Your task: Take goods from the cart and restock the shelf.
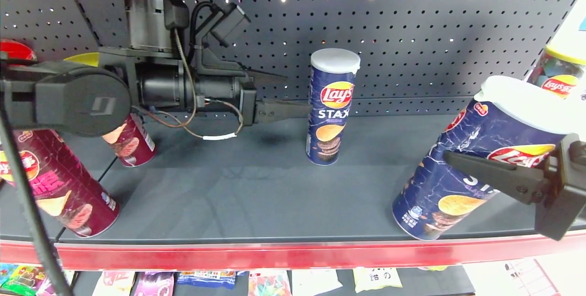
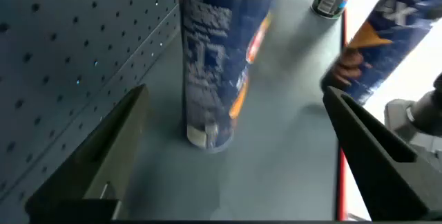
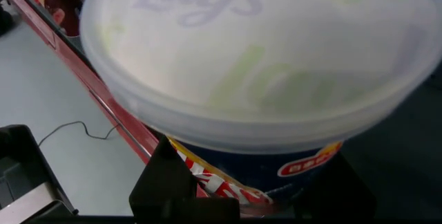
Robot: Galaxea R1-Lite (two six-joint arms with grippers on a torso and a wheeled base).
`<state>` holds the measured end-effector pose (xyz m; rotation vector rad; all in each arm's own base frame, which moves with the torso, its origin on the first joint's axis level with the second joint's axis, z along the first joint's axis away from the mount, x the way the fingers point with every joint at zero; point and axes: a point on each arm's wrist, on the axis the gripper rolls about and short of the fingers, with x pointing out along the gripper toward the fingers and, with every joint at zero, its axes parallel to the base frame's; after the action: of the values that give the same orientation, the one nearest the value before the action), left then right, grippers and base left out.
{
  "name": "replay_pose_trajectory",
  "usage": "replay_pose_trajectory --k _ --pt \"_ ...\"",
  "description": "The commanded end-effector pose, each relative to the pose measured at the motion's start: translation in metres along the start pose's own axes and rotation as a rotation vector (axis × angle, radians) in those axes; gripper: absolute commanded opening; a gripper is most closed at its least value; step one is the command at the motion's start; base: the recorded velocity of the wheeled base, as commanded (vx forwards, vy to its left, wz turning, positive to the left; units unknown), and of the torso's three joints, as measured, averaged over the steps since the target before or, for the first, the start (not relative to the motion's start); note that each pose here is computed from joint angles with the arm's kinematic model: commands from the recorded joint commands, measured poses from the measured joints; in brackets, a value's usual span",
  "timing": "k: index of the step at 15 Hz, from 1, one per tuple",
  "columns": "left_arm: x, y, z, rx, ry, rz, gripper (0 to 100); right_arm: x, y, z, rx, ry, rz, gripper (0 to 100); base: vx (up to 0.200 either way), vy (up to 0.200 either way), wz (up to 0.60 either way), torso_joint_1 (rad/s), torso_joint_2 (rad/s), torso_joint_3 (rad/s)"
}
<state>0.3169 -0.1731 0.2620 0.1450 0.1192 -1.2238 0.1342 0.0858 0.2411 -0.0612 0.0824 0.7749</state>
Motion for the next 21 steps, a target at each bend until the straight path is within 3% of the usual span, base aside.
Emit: replay_pose_trajectory --k 1,5,10,15,16,21 --pt "0.022 0.004 -0.007 -0.007 0.012 -0.026 100 0.0 -0.001 -0.001 0.001 0.003 -0.008 0 0.0 0.0 0.0 0.0 0.0 0.0" --pt "0.033 0.008 -0.01 -0.006 0.017 -0.014 100 0.0 -0.002 -0.001 0.003 0.003 -0.014 0 0.0 0.0 0.0 0.0 0.0 0.0" --pt "0.061 0.012 -0.002 0.031 -0.018 -0.036 100 -0.001 -0.003 -0.001 0.004 0.003 -0.018 0 0.0 0.0 0.0 0.0 0.0 0.0" --pt "0.074 0.001 -0.003 0.029 -0.01 -0.054 100 -0.001 -0.003 -0.002 0.004 0.005 -0.018 0 0.0 0.0 0.0 0.0 0.0 0.0" --pt "0.076 0.002 -0.004 0.027 -0.005 -0.044 0 -0.001 -0.003 -0.002 0.005 0.003 -0.018 0 0.0 0.0 0.0 0.0 0.0 0.0" --pt "0.084 -0.002 -0.004 0.019 -0.006 -0.054 0 -0.001 -0.004 -0.002 0.007 0.006 -0.024 0 0.0 0.0 0.0 0.0 0.0 0.0"
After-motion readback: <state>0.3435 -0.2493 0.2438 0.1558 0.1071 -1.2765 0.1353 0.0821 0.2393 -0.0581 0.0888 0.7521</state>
